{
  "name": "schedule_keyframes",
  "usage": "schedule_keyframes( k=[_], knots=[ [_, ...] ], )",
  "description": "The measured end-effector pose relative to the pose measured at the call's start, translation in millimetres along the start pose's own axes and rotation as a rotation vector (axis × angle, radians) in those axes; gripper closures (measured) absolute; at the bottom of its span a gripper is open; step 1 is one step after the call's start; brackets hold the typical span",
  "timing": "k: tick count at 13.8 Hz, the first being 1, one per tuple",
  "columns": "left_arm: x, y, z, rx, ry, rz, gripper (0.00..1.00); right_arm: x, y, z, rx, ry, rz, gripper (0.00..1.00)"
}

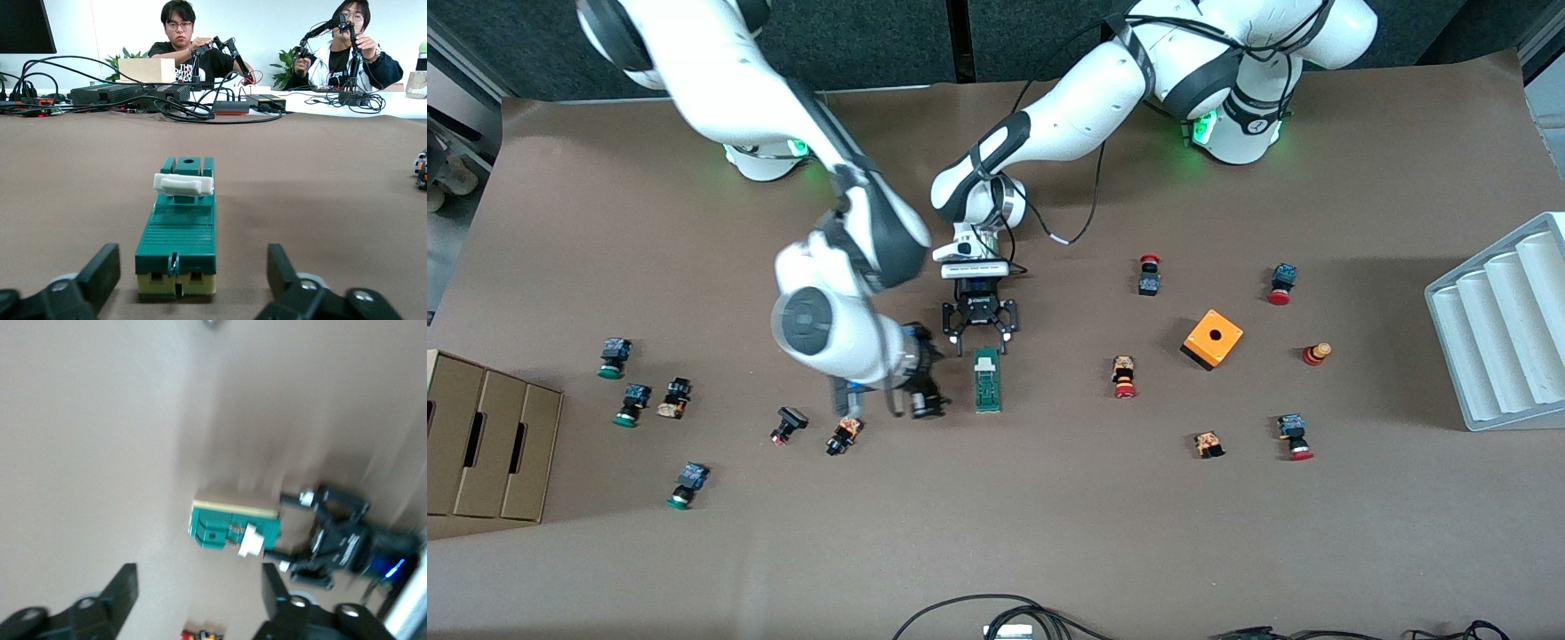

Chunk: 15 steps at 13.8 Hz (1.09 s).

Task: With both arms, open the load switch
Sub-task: 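Release the switch with the right gripper while the left gripper lifts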

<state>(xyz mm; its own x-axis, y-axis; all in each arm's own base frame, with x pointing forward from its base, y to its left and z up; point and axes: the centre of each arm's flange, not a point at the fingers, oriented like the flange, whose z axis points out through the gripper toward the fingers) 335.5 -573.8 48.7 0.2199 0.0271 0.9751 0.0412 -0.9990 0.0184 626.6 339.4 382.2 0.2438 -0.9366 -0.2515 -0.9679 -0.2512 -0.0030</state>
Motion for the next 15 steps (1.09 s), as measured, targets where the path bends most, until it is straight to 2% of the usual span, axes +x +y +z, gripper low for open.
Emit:
schedule_keyframes(
  k=[1,4,7,10,13,15],
  knots=[
    [0.8,0.6,0.3,0.000,0.001,0.000,0.00,18.8,2.4,-25.0,-0.010,0.015,-0.082,0.02],
    [6.9,3.7,0.3,-0.002,0.006,0.022,0.00,98.2,20.1,-107.8,-0.003,0.004,-0.326,0.01],
    [15.5,6.9,-0.1,-0.005,0.013,0.035,0.00,175.2,63.1,-174.9,0.016,0.003,-0.564,0.01],
    [24.1,9.0,-0.4,0.004,0.012,0.046,0.00,225.3,118.8,-230.1,-0.025,0.075,-0.815,0.01],
    [37.4,12.4,-2.2,0.024,0.003,0.059,0.00,274.4,166.4,-273.9,-0.093,0.185,-1.074,0.01],
    [50.8,15.1,-3.9,0.050,-0.013,0.069,0.00,310.5,186.1,-289.3,-0.125,0.214,-1.204,0.01]
  ],
)
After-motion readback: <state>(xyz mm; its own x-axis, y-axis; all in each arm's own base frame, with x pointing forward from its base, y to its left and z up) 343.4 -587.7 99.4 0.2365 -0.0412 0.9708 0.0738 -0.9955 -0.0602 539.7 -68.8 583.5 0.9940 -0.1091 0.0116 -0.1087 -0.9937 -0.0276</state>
